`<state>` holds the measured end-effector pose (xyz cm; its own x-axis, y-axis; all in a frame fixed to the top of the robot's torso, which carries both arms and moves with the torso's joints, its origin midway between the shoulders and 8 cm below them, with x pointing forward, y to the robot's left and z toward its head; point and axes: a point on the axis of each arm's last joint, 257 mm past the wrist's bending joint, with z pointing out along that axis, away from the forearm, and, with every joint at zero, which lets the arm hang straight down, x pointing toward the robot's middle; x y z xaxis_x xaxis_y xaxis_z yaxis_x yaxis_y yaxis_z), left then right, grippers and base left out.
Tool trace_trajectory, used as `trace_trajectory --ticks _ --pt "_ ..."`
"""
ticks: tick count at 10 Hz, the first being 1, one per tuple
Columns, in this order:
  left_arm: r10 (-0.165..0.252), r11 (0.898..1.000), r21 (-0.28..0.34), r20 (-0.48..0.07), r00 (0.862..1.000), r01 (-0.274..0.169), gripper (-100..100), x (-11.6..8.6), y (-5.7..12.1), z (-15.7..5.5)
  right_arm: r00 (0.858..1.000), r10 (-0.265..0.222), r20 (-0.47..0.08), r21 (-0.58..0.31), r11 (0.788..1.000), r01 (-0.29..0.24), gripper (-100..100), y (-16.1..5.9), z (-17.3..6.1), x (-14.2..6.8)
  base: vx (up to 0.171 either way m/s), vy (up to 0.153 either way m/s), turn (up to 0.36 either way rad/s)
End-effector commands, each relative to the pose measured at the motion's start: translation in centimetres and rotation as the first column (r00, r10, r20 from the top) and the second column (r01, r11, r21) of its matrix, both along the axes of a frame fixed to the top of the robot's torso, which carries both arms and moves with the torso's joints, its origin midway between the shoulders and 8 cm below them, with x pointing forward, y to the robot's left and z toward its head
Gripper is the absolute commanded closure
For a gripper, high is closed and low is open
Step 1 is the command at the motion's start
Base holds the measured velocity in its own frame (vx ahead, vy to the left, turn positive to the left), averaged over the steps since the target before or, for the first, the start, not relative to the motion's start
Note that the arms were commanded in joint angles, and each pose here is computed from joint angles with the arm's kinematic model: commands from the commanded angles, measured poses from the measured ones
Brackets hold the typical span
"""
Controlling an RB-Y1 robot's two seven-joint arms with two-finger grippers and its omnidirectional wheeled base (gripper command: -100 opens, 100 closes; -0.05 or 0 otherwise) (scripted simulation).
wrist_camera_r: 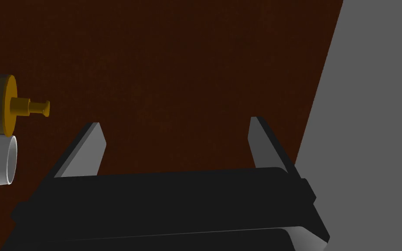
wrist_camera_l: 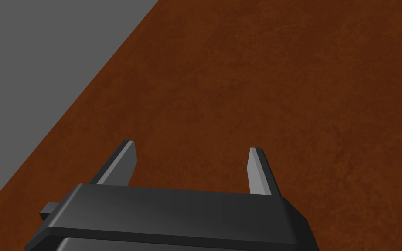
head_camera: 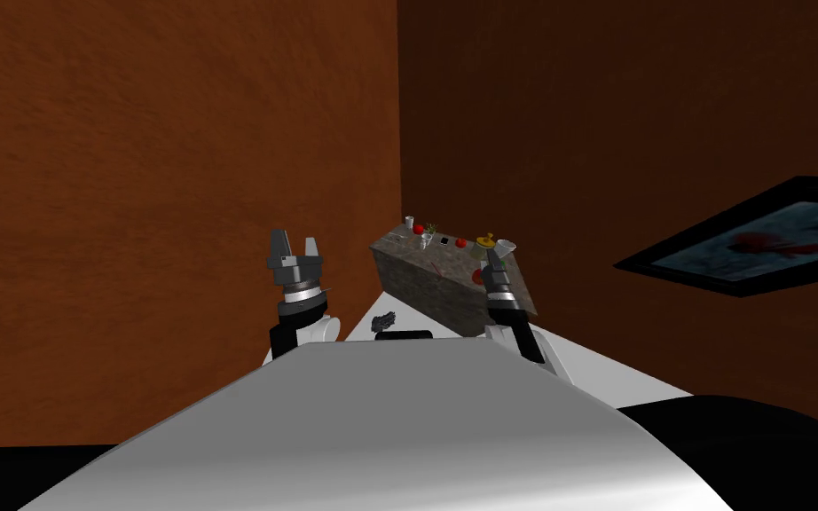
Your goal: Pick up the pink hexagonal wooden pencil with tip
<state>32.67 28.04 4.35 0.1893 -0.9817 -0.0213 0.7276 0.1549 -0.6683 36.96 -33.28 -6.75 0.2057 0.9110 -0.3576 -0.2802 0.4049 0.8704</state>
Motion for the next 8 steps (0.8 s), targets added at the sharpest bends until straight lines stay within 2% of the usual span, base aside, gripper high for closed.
trace_trajectory --ticks 1,3,4,6,7,8 --pt "0.0 1.0 0.0 0.0 1.0 0.0 0 0.0 0.0 0.0 0.999 -0.023 -0.044 -0.033 0.999 0.021 -100 -0.7 -1.4 -0.1 -0.011 0.024 0.049" --pt "0.0 1.0 0.0 0.0 1.0 0.0 0 0.0 0.0 0.0 0.983 -0.084 -0.162 -0.121 0.991 0.065 -100 -2.8 -5.0 -0.2 -0.012 0.033 0.122" --pt "0.0 1.0 0.0 0.0 1.0 0.0 0 0.0 0.0 0.0 0.981 -0.092 -0.172 -0.131 0.989 0.07 -100 -2.9 -5.3 -0.2 -0.009 0.03 0.042" --pt "0.0 1.0 0.0 0.0 1.0 0.0 0 0.0 0.0 0.0 0.942 -0.165 -0.294 -0.224 0.97 0.1 -100 -5.5 -9.2 -0.8 -0.013 0.043 0.127" --pt "0.0 1.0 0.0 0.0 1.0 0.0 0 0.0 0.0 0.0 0.939 -0.173 -0.297 -0.242 0.965 0.101 -100 -5.5 -9.3 -0.8 -0.007 0.036 0.039" --pt "0.0 1.0 0.0 0.0 1.0 0.0 0 0.0 0.0 0.0 0.91 -0.211 -0.357 -0.286 0.952 0.108 -100 -7.0 -11.3 -1.4 -0.004 0.041 0.101"
